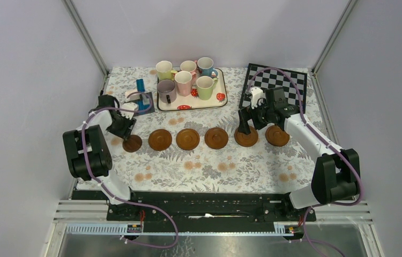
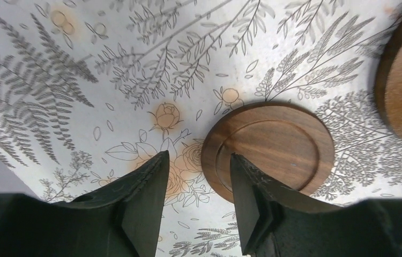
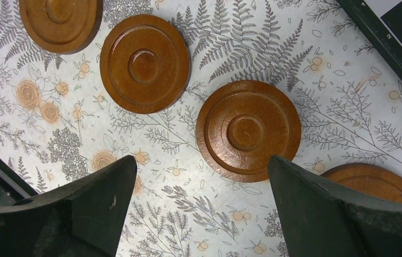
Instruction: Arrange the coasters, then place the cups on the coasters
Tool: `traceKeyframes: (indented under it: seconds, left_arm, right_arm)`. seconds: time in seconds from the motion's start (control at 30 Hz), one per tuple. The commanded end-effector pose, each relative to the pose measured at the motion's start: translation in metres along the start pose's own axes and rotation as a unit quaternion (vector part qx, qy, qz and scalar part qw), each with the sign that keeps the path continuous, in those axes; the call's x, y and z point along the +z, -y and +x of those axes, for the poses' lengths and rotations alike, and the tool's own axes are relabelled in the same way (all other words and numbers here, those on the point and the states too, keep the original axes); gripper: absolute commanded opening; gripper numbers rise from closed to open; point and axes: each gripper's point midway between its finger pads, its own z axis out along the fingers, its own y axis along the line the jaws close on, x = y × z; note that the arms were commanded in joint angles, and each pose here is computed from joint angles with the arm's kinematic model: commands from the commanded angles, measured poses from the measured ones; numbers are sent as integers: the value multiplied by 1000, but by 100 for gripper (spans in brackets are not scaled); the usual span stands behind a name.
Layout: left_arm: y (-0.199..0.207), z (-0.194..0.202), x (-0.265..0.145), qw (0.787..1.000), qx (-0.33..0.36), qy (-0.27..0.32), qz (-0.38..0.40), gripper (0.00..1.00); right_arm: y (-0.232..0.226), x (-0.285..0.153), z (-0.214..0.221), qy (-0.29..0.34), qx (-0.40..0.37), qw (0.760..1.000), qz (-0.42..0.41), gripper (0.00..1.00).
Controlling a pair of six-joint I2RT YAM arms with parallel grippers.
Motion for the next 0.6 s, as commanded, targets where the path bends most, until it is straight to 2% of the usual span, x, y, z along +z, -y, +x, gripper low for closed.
traceKeyframes:
  seconds: [0.0, 0.1, 0.23, 0.43, 0.57]
  left_arm:
    - [-12, -51, -45, 997, -2, 80, -9, 53]
    - [-12, -75, -79, 992, -8, 123, -8, 59]
    - [5, -97, -118, 983, -21, 182, 14, 74]
    - [45, -101, -149, 967, -28, 245, 66, 96]
    - [70, -97, -154, 961, -12, 260, 96, 99]
  right_arm:
    - [-5, -9, -27, 30, -14, 999, -15, 100]
    - [-7, -14, -42, 42, -22, 999, -20, 100]
    - [-9, -14, -60, 57, -29, 997, -31, 100]
    - [-2, 0, -101, 73, -49, 995, -40, 100]
    - [-1, 15, -132, 82, -112, 988, -71, 100]
